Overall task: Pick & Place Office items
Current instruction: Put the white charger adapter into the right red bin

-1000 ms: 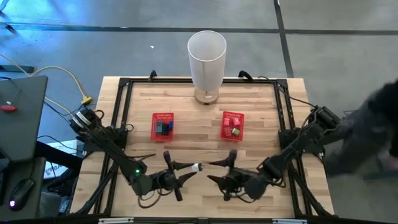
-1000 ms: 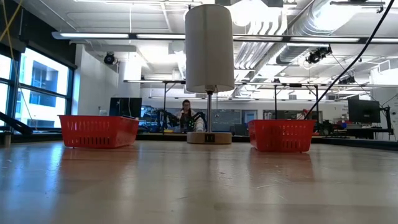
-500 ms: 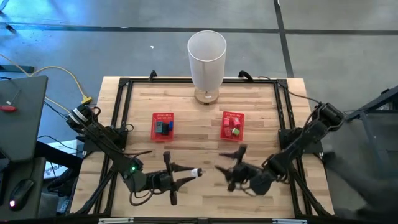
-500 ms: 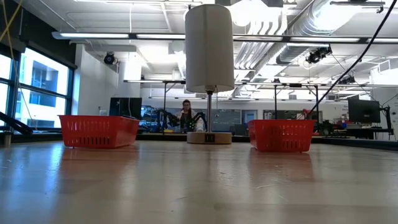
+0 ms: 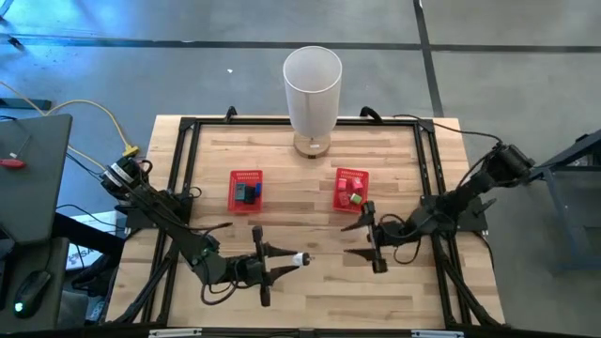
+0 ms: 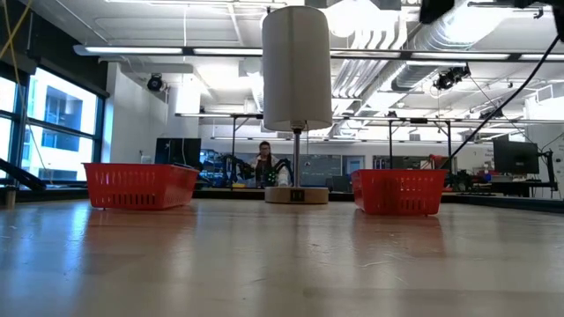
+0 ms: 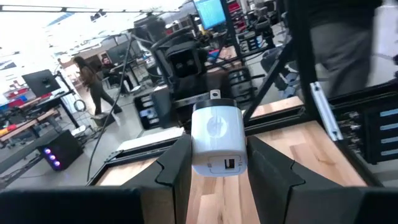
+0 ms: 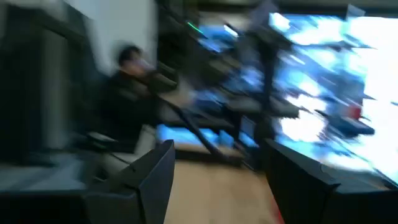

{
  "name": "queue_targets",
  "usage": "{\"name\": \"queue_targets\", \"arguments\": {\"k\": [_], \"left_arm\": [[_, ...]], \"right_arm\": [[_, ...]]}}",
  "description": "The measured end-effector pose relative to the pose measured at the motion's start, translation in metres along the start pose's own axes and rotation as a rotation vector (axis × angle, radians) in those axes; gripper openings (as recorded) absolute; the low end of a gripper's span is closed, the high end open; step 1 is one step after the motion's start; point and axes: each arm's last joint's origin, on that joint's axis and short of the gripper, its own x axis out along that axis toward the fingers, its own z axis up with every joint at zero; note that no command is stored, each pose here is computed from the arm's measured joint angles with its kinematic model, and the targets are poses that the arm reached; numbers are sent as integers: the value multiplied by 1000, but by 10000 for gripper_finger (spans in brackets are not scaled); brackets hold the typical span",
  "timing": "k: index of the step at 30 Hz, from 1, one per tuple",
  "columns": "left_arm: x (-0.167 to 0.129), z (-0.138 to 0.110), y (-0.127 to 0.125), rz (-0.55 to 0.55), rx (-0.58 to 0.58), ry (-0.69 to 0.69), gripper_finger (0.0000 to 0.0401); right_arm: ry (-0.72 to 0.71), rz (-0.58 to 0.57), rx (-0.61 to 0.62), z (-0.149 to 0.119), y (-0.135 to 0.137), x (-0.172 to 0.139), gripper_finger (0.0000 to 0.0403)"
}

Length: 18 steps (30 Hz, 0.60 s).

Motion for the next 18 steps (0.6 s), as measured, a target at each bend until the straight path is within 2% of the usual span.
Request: {"name": "queue_targets", "arguments": {"k": [3,6,10,15,18], "left_arm": [[7,-1,6,7,-8,-7,118],[15,0,13,-42,-58,-54,118],[28,2,25,-114,-131,-130,118],[39,1,38,-116,-168,-166,118],[45,-1,45,-203,-223,-220,118]], "right_arm": [[-63,160,-5,-2,-5,2,226],[-110,261,-34,2,-7,9,227],[-108,291,-51,1,-8,18,226],[-90,276,-59,1,-8,23,227],[-103,251,-108,2,-8,23,227]]}}
